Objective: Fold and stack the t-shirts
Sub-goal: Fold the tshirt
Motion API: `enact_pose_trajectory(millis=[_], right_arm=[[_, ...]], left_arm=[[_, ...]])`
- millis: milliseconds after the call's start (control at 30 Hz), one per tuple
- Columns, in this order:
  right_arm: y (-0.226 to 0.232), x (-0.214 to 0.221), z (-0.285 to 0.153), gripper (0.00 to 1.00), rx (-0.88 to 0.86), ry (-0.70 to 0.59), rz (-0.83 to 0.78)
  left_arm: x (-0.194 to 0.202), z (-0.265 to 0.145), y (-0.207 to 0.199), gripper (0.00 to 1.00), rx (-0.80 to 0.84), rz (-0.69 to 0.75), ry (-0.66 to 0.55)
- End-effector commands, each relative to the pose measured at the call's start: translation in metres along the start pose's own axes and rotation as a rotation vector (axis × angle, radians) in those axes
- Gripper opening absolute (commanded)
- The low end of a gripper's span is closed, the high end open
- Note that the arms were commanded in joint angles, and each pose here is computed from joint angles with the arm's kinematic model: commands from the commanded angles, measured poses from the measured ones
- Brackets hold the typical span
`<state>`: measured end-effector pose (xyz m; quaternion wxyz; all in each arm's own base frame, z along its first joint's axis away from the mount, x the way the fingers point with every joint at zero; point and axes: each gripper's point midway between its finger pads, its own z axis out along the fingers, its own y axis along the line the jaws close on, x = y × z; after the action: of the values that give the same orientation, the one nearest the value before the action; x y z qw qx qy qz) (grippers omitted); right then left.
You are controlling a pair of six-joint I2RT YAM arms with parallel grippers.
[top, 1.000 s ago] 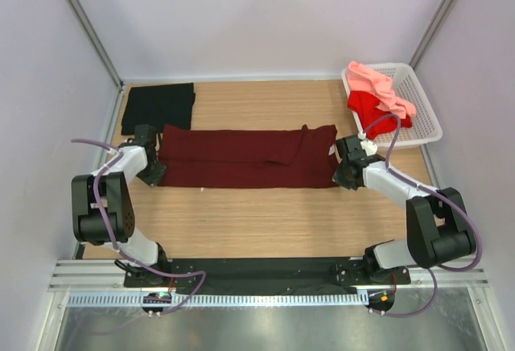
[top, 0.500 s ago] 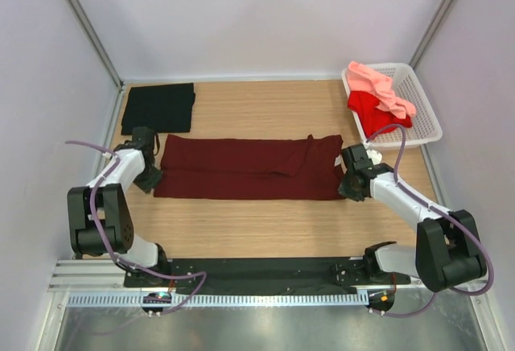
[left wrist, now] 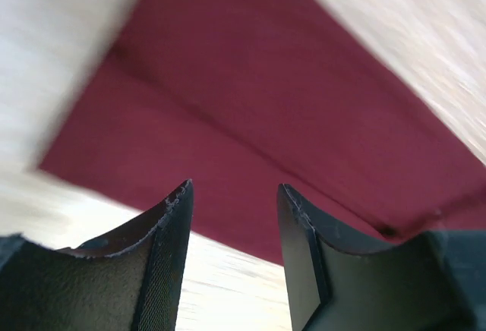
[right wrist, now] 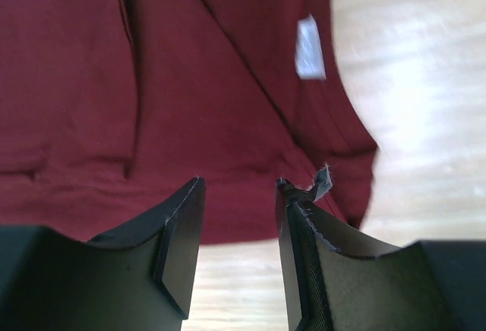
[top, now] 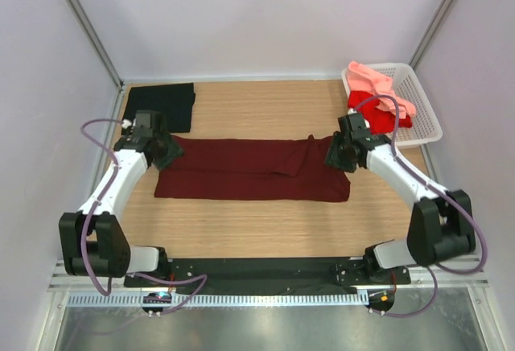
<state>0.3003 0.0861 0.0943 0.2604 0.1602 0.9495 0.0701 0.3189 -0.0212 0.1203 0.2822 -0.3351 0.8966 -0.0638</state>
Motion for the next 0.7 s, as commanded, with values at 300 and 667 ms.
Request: enact_pose_trajectory(millis=[300, 667], right_arm=[[0.070, -0.101, 0.059, 0.48, -0.074, -0.132, 0.125], [0.094, -0.128, 0.102, 0.50, -0.091, -0.133, 0.130]], left_arm=[[0.095, -0.026, -0.166, 0.51, 0.583, 0.225, 0.249], [0.158, 0.003, -0.204, 0.52, 0.585, 0.310, 0.368]])
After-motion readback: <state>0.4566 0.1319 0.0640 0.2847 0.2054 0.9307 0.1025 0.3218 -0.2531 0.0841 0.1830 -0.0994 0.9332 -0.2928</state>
